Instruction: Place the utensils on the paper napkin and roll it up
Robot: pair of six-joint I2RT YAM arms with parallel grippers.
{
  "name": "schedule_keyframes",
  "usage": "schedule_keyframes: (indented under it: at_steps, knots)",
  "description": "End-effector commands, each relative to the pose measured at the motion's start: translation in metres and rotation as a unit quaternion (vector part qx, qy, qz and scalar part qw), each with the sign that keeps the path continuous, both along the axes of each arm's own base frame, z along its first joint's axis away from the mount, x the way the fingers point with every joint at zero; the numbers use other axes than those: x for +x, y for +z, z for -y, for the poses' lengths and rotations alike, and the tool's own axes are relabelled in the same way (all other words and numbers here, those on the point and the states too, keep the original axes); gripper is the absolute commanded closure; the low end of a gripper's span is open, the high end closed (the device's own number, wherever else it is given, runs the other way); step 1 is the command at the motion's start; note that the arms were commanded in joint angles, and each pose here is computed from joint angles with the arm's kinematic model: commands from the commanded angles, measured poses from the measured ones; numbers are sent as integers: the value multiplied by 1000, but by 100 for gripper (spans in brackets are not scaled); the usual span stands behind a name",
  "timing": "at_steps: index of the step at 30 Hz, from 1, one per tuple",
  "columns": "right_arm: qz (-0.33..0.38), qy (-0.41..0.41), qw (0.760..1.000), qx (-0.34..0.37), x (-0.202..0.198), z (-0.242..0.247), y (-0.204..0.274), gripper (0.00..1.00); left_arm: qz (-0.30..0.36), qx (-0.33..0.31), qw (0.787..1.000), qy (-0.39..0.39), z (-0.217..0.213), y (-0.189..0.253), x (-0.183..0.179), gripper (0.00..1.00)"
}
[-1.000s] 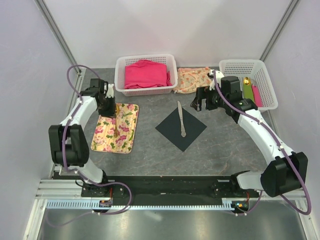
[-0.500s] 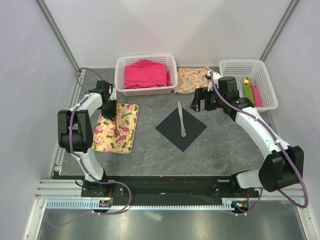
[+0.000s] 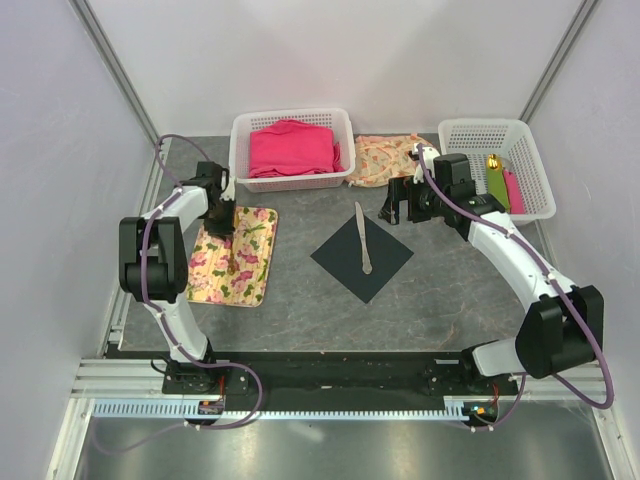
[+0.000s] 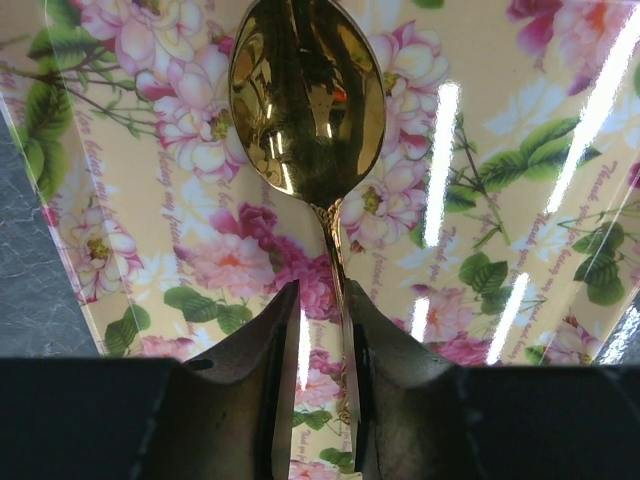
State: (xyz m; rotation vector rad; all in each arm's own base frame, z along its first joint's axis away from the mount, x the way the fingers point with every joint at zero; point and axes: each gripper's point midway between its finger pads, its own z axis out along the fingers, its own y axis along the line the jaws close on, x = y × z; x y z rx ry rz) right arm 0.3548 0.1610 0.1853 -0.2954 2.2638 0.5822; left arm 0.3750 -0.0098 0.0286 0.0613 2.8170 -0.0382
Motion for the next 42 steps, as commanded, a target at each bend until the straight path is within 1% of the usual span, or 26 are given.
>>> schedule_keyframes:
  at_steps: [1,7,10,14,20,21,23,24,25,27,29,33,34,35,36,37,38,42]
  knots:
    - [5,3,1000,2,3,0,-1,2,12,10,1000,6,-1,-6,10,71]
    - [3,3,1000,2,2,1,-3,2,8,7,1000,4,2,-10,7,72]
    - [1,4,1000,2,1,0,-5,2,3,-1,1000,15,5,-13,5,72]
    - [0,4,1000,4,0,-1,-5,2,-7,4,1000,17,5,-19,1,73]
    - [1,3,1000,5,0,0,-5,2,-4,17,1000,23,2,-18,1,74]
    - [1,3,1000,5,0,0,-5,2,-4,20,999,26,0,-19,1,77]
    - [0,3,1000,6,0,-1,-5,2,-2,23,999,30,-1,-17,0,80]
    - [1,3,1000,6,0,0,-5,2,-1,23,999,33,-1,-15,0,88]
    - [2,3,1000,6,0,-1,-4,2,-1,21,999,36,0,-13,-1,92]
    - [4,3,1000,7,0,-1,-2,2,10,11,999,50,3,-2,0,98]
    - [4,2,1000,8,-1,-1,-1,2,8,1,998,69,6,6,-3,98]
    - [9,0,1000,10,-2,0,2,2,31,-23,994,103,19,46,-3,98]
    - [9,0,1000,10,-2,0,2,2,33,-27,994,104,27,53,-4,98]
    - [11,1,1000,10,-3,0,4,2,19,-28,992,122,32,58,-12,98]
    - [11,1,1000,9,-4,0,4,2,25,-26,992,123,37,67,-9,98]
    - [12,0,1000,10,-3,1,4,2,22,-24,993,113,52,71,-13,98]
    - [12,0,1000,10,-4,1,4,2,8,-22,992,126,58,74,-21,98]
    - [18,-10,1000,1,-3,5,5,2,18,-29,990,137,92,84,-30,98]
